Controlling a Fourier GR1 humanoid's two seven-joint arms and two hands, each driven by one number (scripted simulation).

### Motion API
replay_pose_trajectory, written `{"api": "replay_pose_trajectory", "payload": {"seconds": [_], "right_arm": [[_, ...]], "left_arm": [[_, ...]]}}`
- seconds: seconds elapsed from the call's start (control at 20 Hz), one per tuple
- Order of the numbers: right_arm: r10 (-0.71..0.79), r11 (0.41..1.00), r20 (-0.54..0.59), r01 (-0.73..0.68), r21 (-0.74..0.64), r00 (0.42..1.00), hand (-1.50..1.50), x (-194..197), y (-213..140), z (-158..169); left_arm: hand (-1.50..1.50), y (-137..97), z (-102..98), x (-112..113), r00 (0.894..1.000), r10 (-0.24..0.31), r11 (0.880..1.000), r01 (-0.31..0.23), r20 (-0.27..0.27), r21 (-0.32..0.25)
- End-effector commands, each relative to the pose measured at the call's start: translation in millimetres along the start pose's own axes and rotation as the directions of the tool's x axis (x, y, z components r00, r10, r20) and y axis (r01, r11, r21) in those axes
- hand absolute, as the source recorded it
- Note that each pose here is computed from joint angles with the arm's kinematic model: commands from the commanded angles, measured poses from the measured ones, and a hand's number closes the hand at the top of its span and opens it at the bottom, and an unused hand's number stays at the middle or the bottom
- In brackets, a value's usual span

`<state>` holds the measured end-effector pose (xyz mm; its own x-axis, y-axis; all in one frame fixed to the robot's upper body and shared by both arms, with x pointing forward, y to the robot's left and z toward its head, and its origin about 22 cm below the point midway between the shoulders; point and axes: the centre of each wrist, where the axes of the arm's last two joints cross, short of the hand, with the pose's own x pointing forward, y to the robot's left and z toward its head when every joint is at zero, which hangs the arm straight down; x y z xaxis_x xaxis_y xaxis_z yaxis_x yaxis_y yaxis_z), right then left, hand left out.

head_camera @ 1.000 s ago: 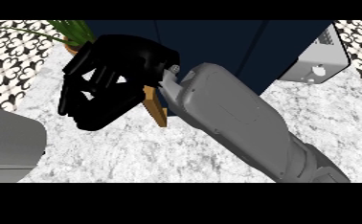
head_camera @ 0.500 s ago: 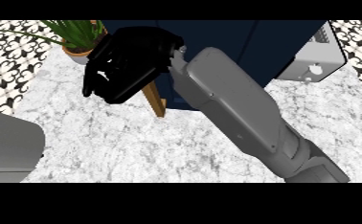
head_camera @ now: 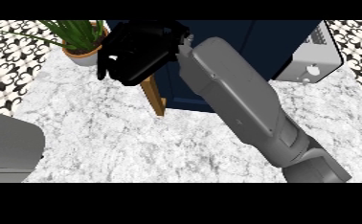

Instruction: Pick up the wine, place it into the cabinet and close the cabinet

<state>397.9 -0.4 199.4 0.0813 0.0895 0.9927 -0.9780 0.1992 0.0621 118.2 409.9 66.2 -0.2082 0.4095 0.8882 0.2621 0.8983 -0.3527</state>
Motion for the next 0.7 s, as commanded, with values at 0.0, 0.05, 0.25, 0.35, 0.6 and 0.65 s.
{"api": "replay_pose_trajectory", "payload": {"seconds": [0.0,0.05,0.25,0.35,0.6,0.65], "right_arm": [[-0.045,0.989,0.032,0.049,-0.143,0.998,1.5,-2.3,-33.7,27.5],[-0.044,0.981,0.04,0.051,-0.187,0.998,1.5,2.2,-32.8,24.0],[0.018,0.945,0.094,0.014,-0.326,0.995,1.5,6.9,-49.1,56.1],[0.052,0.923,0.112,-0.005,-0.385,0.992,1.5,4.4,-56.8,70.7],[0.051,0.909,0.14,0.012,-0.417,0.989,1.5,-4.5,-61.3,78.9],[0.07,0.911,0.144,-0.005,-0.412,0.987,1.5,-1.8,-58.1,71.4]], "left_arm": [[-1.5,27.9,2.9,17.9,0.991,-0.116,0.99,0.109,0.073,0.089],[-1.5,29.2,-4.5,28.1,0.991,-0.105,0.992,0.1,0.085,0.071],[-1.5,28.4,-2.5,20.9,0.991,-0.122,0.991,0.118,0.063,0.068],[-1.5,21.6,-5.8,18.2,0.991,-0.117,0.992,0.114,0.057,0.053],[-1.5,16.9,-12.9,17.4,0.991,-0.126,0.992,0.125,0.052,0.019],[-1.5,9.9,-12.6,7.6,0.993,-0.106,0.994,0.106,0.05,0.009]]}}
